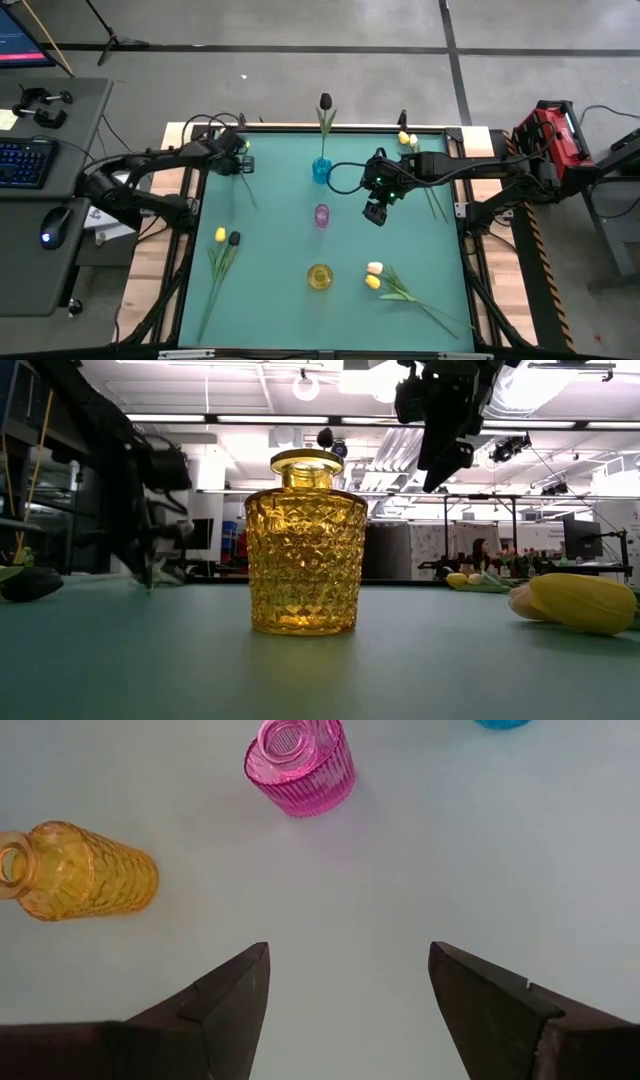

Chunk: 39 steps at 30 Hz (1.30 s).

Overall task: Sort flowers into vase by color
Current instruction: Put the top left black tulip into the blue vase

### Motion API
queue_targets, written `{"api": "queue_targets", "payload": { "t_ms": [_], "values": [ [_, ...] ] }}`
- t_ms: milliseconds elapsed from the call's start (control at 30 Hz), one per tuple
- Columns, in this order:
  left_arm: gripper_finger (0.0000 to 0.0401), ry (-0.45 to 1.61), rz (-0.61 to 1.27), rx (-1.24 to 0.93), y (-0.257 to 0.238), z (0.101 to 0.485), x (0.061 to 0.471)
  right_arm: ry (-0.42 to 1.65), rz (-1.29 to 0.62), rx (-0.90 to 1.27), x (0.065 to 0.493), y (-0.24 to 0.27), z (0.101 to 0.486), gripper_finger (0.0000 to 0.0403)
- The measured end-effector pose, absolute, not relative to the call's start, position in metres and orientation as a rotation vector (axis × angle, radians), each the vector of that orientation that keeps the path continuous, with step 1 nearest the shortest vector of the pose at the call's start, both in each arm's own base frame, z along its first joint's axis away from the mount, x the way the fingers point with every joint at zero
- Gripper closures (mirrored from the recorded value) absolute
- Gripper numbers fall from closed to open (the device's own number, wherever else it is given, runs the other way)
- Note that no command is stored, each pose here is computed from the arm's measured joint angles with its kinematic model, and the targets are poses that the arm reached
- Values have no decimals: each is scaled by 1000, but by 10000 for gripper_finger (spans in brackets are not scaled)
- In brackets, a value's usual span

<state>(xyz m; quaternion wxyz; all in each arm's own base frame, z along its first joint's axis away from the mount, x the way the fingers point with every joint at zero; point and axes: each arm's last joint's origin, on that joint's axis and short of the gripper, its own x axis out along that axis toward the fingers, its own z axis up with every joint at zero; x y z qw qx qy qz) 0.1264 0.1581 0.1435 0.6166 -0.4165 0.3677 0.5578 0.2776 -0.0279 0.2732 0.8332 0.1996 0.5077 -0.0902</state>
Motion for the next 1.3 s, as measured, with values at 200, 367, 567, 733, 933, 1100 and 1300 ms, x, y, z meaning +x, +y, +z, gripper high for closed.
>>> {"api": "queue_targets", "payload": {
  "t_ms": [200,367,567,733,933,1100,1300],
  "values": [
    [400,666,1189,-908,139,184,120,1056,-188,422,279,-28,274,142],
    [400,442,1043,-849,118,219,118,1003,-175,412,284,-29,277,142],
    [401,114,828,-729,99,258,127,904,-143,373,283,-31,289,142],
    [401,-171,643,-526,94,290,151,685,-151,370,264,-40,326,142],
    [401,-367,560,-248,97,300,190,391,-271,355,217,-50,377,142],
    [401,-409,474,-41,99,297,232,277,-386,333,183,-51,396,142],
    [401,-375,360,3,102,303,281,267,-408,346,169,-49,400,142]
  ]
}}
